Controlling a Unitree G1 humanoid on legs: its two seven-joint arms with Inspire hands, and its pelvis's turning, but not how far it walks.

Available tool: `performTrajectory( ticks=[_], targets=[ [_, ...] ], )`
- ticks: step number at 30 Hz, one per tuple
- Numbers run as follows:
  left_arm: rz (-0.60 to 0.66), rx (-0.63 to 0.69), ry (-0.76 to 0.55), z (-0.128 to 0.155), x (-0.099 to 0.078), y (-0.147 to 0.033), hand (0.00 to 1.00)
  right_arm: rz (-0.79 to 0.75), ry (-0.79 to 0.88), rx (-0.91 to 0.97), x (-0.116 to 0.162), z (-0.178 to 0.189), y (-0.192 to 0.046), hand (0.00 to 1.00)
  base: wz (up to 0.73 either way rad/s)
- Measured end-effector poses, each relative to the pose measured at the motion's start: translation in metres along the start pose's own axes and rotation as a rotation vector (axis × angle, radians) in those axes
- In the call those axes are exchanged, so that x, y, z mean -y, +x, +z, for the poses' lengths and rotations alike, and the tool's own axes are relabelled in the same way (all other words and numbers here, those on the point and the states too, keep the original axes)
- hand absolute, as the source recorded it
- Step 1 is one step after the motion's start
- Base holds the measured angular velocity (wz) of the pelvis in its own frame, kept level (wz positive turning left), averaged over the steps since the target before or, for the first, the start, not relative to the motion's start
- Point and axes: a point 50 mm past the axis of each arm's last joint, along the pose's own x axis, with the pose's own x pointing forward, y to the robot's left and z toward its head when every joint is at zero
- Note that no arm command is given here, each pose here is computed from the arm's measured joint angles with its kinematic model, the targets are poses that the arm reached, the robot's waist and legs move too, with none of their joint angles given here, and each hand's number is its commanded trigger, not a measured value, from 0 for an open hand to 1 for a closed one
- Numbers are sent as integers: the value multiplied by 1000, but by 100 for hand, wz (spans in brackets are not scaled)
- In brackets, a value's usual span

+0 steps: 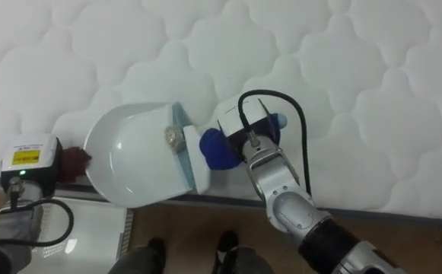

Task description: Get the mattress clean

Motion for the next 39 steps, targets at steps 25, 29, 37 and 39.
performTrajectory(
  ticks=[25, 29, 37, 39],
  targets=[
    [30, -3, 19, -8, 5, -4, 100, -91, 125, 274, 34, 52, -10, 100, 0],
    [27, 3, 25, -7, 6, -5, 100, -97, 188, 361, 40, 68, -13, 100, 1],
    [10, -2, 4, -6, 9, -7, 100, -74, 251, 399, 38, 70, -14, 100, 2],
    [6, -1, -8, -5, 9, -7, 100, -65, 263, 401, 37, 69, -14, 100, 9]
  ],
)
